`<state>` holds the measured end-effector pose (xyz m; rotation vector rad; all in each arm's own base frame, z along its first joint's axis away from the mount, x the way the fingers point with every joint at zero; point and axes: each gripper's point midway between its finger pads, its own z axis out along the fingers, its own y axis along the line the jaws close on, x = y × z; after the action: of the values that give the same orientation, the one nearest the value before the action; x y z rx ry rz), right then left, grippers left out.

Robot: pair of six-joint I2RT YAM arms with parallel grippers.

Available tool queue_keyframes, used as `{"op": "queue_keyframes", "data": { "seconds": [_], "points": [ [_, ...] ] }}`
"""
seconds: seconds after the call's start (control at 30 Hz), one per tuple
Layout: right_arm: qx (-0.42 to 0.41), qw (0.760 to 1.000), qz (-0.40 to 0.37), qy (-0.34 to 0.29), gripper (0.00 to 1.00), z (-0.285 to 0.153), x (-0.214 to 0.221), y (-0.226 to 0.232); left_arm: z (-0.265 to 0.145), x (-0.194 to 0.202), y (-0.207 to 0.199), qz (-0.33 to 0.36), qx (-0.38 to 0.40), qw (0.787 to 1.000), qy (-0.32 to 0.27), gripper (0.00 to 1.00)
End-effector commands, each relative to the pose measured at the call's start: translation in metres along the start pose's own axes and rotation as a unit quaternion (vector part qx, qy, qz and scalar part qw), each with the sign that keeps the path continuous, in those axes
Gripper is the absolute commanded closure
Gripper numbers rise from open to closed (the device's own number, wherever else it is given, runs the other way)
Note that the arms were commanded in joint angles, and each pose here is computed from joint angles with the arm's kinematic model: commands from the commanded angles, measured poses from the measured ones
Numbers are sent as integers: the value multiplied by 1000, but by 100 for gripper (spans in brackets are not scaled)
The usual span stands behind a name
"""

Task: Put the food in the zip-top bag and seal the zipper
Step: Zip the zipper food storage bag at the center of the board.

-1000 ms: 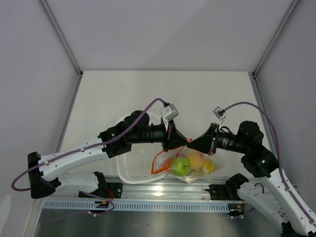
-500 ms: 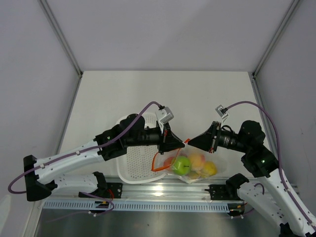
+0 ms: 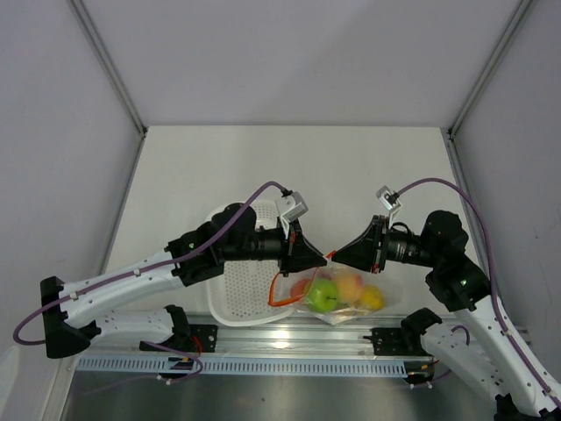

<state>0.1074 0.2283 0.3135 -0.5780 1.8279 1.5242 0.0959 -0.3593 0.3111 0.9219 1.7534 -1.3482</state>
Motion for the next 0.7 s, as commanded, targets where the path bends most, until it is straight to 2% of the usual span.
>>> {"op": "queue_keyframes", "data": {
  "seconds": [0.0, 0.07, 0.13, 0.27, 0.43, 0.53, 0.67],
  "points": [
    [-33, 997, -63, -14, 87, -4, -16, 22, -3, -6, -10, -3, 19, 1000, -7, 99],
    [-33, 997, -70, -11, 79, -4, -17, 22, -2, -4, -9, -5, 19, 1000, -4, 99],
    [-33, 997, -72, -4, 76, -3, -16, 21, -2, -6, -10, -4, 21, 1000, -6, 99],
    [-37, 996, -79, 4, 75, -1, -16, 19, -1, -7, -11, -4, 23, 1000, -5, 99],
    [-46, 996, -77, 11, 81, 1, -14, 19, 0, -7, -12, -6, 27, 1000, -6, 99],
    [-49, 995, -80, 11, 90, 1, -15, 20, 0, -7, -12, -6, 27, 1000, -6, 99],
    [-57, 995, -79, 17, 97, 3, -13, 21, 1, -7, -12, -7, 29, 1000, -4, 99]
  ]
}}
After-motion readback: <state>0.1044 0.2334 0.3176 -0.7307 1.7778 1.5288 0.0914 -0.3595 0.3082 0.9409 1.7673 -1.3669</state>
